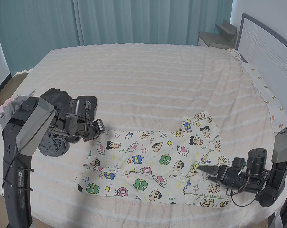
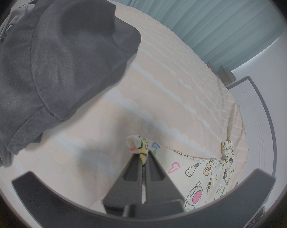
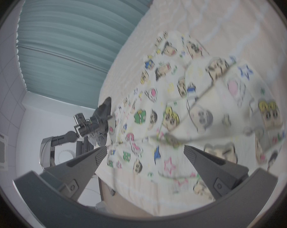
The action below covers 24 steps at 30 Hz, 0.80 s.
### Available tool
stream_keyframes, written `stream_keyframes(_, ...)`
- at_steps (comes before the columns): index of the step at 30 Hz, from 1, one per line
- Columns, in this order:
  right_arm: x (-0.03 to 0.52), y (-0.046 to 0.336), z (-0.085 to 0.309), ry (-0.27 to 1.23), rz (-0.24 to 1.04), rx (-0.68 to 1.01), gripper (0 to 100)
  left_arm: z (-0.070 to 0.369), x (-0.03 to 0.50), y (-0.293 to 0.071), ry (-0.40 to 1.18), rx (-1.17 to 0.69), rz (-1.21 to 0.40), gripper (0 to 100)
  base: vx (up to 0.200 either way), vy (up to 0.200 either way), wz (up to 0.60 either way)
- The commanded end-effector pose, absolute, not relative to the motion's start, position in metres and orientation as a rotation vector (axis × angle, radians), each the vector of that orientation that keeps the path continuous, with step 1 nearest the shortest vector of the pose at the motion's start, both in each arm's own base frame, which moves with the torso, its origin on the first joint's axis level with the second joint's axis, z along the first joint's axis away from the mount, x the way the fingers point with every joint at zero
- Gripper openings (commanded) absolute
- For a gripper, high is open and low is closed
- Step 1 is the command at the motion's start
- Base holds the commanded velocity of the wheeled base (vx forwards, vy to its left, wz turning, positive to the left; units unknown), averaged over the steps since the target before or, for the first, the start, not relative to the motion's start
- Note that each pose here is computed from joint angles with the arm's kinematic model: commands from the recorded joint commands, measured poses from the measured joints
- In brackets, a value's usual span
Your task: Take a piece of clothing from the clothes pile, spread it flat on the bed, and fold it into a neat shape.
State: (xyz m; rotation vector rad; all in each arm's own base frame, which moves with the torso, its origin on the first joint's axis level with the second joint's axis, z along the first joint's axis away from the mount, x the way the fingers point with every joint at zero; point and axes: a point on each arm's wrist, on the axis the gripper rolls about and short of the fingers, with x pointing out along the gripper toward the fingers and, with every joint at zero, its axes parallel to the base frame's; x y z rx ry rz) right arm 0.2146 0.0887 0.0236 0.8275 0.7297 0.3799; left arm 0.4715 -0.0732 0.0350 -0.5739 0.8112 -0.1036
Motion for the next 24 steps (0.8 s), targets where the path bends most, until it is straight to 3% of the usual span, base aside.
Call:
stream_keyframes(1, 0.256, 0.07, 0.037, 0.524, 0.348, 0.779, 100, 0.044, 0.469, -0.066, 0.792, -0.575, -0.083, 0, 0.0, 0.0, 0.0)
stream_keyframes(10, 0.333, 0.026, 0.057, 0.45, 0.191, 0.702, 100, 0.073, 0.467, -0.06, 0.709, -0.561, -0.034, 0, 0.0, 0.0, 0.0)
stream_keyframes(17, 0.368, 0.017, 0.079, 0.408, 0.175, 0.688, 100, 0.083, 0.467, -0.058, 0.678, -0.556, -0.015, 0, 0.0, 0.0, 0.0)
stream_keyframes(24, 0.406, 0.014, 0.075, 0.454, 0.151, 0.618, 100, 0.086, 0.466, -0.058, 0.667, -0.553, -0.006, 0, 0.0, 0.0, 0.0)
